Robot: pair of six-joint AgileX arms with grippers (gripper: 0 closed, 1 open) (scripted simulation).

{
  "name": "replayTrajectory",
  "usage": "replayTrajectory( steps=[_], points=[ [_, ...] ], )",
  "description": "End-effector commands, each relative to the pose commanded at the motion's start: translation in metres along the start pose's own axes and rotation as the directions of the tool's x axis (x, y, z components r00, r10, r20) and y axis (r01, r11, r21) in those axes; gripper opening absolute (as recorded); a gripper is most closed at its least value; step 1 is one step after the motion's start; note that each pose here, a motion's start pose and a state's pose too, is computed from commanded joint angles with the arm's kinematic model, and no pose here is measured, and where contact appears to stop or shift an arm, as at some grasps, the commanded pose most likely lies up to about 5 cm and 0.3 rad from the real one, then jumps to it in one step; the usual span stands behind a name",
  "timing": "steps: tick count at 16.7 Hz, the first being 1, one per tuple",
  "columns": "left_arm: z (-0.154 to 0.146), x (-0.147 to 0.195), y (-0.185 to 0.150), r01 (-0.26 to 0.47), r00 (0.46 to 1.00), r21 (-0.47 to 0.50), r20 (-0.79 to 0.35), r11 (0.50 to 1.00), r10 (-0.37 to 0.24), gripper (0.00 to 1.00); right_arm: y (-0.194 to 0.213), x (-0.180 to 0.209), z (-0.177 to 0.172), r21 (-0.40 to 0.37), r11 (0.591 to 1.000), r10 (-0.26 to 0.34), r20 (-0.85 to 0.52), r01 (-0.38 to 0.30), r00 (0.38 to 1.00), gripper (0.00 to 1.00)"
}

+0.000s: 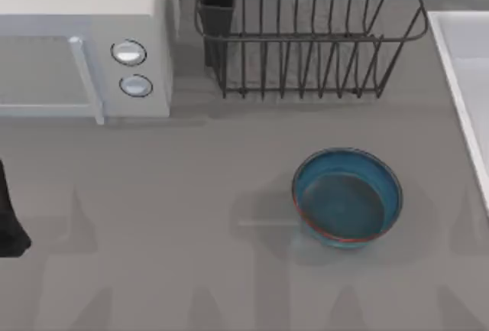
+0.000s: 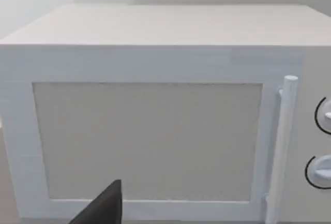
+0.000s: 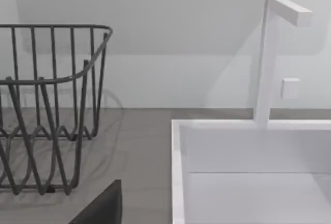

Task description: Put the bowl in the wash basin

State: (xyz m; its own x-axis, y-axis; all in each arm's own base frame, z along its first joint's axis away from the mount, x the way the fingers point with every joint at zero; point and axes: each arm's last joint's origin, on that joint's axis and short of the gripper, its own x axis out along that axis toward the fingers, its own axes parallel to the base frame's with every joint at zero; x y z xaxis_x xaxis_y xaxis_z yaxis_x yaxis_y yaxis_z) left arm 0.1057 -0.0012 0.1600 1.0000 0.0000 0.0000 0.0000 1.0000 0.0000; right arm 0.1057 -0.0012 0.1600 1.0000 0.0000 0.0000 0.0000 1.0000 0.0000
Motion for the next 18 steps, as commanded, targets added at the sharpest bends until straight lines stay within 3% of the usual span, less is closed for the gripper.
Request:
replayTrajectory(
  steps=[6,9,11,14,18],
  points=[
    [0.0,0.0,0.0,0.0,1.0,0.0,0.0,1.0,0.0,1.0,0.004,0.001,0.019,0.032,0.999,0.034,-0.087,-0.031,0.996,1.0],
    [0.0,0.0,0.0,0.0,1.0,0.0,0.0,1.0,0.0,1.0,0.01,0.009,0.051,0.079,0.995,0.079,-0.235,-0.062,0.969,1.0],
    [0.0,0.0,0.0,0.0,1.0,0.0,0.0,1.0,0.0,1.0,0.016,0.023,0.073,0.112,0.991,0.109,-0.377,-0.071,0.92,1.0],
    [0.0,0.0,0.0,0.0,1.0,0.0,0.0,1.0,0.0,1.0,0.032,0.062,0.096,0.144,0.988,0.139,-0.624,-0.062,0.769,1.0],
    [0.0,0.0,0.0,0.0,1.0,0.0,0.0,1.0,0.0,1.0,0.065,0.124,0.1,0.13,0.991,0.126,-0.875,-0.024,0.468,1.0]
  ],
)
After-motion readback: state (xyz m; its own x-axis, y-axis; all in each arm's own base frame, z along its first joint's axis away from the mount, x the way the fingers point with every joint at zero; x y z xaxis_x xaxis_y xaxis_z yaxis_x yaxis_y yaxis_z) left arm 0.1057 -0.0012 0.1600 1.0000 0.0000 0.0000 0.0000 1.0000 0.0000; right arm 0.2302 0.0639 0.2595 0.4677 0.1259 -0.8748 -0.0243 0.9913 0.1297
